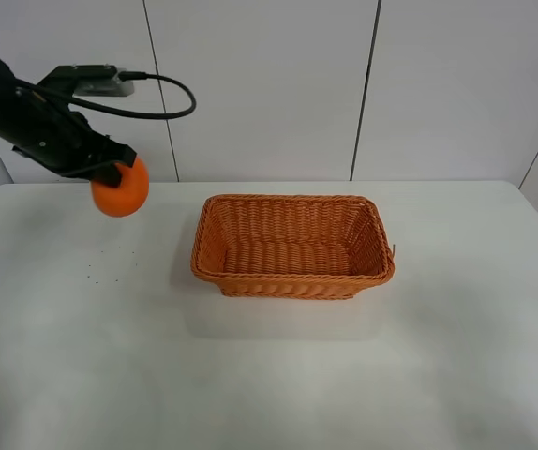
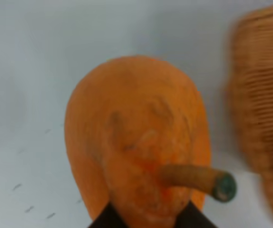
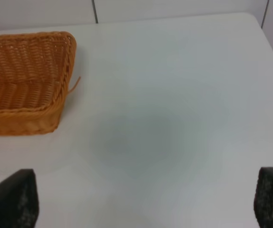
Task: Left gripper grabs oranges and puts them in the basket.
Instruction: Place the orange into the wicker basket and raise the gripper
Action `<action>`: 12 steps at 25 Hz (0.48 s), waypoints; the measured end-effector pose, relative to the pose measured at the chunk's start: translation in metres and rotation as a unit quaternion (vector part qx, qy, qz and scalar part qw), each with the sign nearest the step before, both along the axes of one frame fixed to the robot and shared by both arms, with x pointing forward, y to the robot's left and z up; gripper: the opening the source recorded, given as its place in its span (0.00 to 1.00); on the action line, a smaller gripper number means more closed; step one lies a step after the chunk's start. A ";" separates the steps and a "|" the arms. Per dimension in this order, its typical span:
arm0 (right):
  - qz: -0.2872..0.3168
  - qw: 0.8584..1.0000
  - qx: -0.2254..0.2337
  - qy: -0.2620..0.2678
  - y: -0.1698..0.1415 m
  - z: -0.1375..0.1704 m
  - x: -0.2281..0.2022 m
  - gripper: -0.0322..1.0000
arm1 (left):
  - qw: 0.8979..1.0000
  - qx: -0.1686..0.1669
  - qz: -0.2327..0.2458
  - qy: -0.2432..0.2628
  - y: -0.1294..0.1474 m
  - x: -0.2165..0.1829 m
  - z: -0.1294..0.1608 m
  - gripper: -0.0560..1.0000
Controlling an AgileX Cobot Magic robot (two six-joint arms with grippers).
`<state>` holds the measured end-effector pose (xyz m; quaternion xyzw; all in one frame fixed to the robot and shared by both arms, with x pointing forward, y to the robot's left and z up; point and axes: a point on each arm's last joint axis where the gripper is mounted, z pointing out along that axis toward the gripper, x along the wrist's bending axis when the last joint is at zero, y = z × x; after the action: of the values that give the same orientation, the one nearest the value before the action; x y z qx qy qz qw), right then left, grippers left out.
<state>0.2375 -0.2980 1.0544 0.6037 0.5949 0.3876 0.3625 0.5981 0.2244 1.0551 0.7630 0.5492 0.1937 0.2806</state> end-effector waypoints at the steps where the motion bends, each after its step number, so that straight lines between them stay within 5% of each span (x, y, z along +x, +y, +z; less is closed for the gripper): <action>1: 0.000 1.000 0.000 0.000 0.000 0.000 0.000 0.70 | 1.000 -0.003 -0.017 -0.006 -0.013 0.000 0.006 0.17; 7: 0.000 1.000 0.000 0.000 0.000 0.000 0.000 0.70 | 0.995 -0.029 -0.087 -0.031 -0.087 0.013 0.023 0.17; 12: 0.000 1.000 0.000 0.000 0.000 0.000 0.000 0.70 | 0.990 -0.025 -0.138 0.011 -0.147 0.024 -0.004 0.17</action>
<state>0.2375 -0.2980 1.0544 0.6037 0.5949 0.3876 0.3625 0.6226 0.0778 1.0509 0.8261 0.4465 0.1312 0.3179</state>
